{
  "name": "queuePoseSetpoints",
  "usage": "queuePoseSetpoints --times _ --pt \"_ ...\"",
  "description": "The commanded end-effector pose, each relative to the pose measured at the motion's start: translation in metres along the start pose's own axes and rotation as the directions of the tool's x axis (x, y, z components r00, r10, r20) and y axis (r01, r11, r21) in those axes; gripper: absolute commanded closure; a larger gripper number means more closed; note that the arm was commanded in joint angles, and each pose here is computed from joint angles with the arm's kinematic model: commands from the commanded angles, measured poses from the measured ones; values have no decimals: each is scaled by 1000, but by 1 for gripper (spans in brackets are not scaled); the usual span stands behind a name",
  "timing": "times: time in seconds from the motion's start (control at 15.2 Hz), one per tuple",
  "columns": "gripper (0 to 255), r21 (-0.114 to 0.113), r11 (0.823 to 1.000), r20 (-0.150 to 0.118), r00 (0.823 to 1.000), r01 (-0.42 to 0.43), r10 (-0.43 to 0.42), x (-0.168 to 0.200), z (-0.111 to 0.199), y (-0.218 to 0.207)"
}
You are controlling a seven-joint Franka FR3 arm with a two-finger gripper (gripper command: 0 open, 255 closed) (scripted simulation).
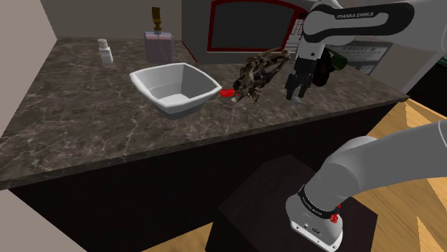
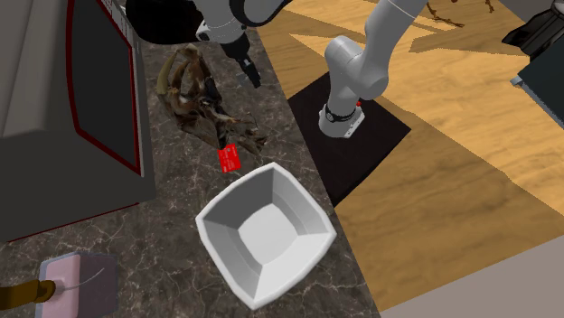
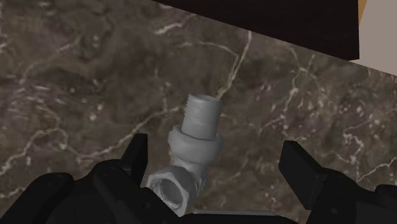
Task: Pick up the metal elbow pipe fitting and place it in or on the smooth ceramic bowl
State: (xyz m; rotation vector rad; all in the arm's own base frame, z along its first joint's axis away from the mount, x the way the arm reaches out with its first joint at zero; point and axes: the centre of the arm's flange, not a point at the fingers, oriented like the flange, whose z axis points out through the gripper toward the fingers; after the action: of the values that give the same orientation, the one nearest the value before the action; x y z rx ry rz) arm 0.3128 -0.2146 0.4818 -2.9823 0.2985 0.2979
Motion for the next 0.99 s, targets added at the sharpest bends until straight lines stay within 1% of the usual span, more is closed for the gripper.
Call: queuePoseSetpoints --times 0.0,0.53,0.59,0.92 --pt "0 0 1000 0 1000 0 0 0 10 0" --pt "0 0 1000 0 1000 0 0 0 13 0" --pt "255 0 1000 0 1000 0 0 0 13 0" --pt "255 0 1000 0 1000 0 0 0 13 0"
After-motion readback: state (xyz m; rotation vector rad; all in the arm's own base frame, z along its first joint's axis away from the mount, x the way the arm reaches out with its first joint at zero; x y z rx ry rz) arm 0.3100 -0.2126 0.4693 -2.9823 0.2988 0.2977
